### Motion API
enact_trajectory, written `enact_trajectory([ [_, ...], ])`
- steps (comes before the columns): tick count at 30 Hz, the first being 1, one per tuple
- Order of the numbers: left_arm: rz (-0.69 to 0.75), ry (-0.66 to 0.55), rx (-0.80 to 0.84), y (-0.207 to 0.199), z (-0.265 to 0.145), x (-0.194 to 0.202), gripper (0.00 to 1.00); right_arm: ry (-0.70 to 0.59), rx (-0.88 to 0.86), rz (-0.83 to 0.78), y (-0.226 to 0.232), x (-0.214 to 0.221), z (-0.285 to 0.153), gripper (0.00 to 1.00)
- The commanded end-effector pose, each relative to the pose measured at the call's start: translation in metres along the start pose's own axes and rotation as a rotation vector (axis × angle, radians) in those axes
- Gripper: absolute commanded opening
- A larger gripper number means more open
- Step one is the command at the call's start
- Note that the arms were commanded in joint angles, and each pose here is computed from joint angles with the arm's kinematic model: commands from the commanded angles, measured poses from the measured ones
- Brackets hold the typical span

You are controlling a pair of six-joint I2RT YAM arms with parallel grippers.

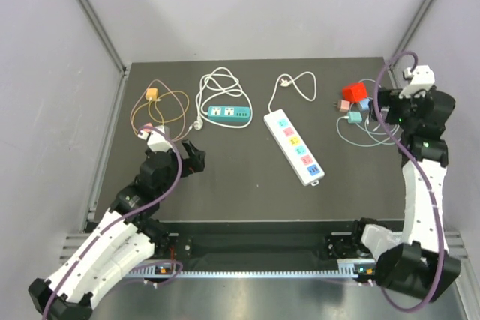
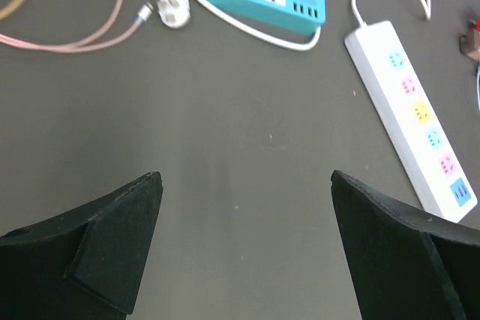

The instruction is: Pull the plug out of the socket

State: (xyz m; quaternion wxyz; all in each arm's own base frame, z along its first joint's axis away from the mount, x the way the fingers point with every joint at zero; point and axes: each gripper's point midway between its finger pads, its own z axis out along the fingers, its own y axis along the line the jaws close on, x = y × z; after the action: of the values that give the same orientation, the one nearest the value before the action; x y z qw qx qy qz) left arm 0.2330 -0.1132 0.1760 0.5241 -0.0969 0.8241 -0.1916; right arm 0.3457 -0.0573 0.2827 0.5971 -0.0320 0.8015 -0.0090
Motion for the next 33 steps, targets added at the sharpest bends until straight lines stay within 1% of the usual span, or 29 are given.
enact_trajectory([
  [1,0.037,-0.066,-0.003,-0.007,-0.009,-0.038,0.99,0.000,0.031,0.049,-0.001,0.010,-0.021,1.00],
  [2,0.049,-0.103,-0.011,-0.010,-0.013,-0.055,0.99,-0.001,0.060,0.053,-0.003,0.016,-0.028,1.00],
  [4,0.137,-0.114,-0.046,-0.006,-0.016,-0.067,0.99,-0.008,0.107,0.053,-0.009,0.020,-0.037,1.00],
  [5,0.162,-0.156,-0.092,-0.002,-0.023,-0.086,0.99,-0.021,0.155,0.050,-0.014,0.022,-0.045,1.00],
  [6,0.237,-0.164,-0.124,0.003,-0.025,-0.093,0.99,-0.028,0.176,0.050,-0.015,0.023,-0.050,1.00],
  [7,0.281,-0.156,-0.167,0.011,-0.027,-0.095,0.99,-0.035,0.193,0.049,-0.017,0.024,-0.054,0.99],
  [8,0.309,-0.187,-0.212,0.016,-0.032,-0.107,0.99,-0.051,0.222,0.051,-0.018,0.024,-0.062,1.00],
  [9,0.366,-0.191,-0.247,0.024,-0.034,-0.110,0.99,-0.059,0.234,0.054,-0.019,0.025,-0.066,1.00],
  [12,0.432,-0.212,-0.308,0.037,-0.036,-0.112,0.99,-0.096,0.283,0.078,-0.021,0.026,-0.078,1.00],
  [13,0.434,-0.227,-0.312,0.039,-0.037,-0.114,0.99,-0.094,0.290,0.088,-0.021,0.031,-0.078,1.00],
  [15,0.453,-0.225,-0.322,0.045,-0.035,-0.106,0.99,-0.132,0.331,0.113,-0.026,0.027,-0.085,1.00],
  [18,0.445,-0.259,-0.309,0.046,-0.038,-0.106,0.99,-0.149,0.360,0.124,-0.028,0.030,-0.089,1.00],
  [22,0.432,-0.315,-0.293,0.046,-0.046,-0.112,0.99,-0.143,0.399,0.128,-0.035,0.038,-0.088,1.00],
  [23,0.433,-0.316,-0.293,0.047,-0.045,-0.110,0.99,-0.141,0.399,0.161,-0.034,0.040,-0.086,1.00],
  [33,0.425,-0.327,-0.292,0.052,-0.045,-0.104,0.99,-0.113,0.431,0.159,-0.041,0.053,-0.081,1.00],
])
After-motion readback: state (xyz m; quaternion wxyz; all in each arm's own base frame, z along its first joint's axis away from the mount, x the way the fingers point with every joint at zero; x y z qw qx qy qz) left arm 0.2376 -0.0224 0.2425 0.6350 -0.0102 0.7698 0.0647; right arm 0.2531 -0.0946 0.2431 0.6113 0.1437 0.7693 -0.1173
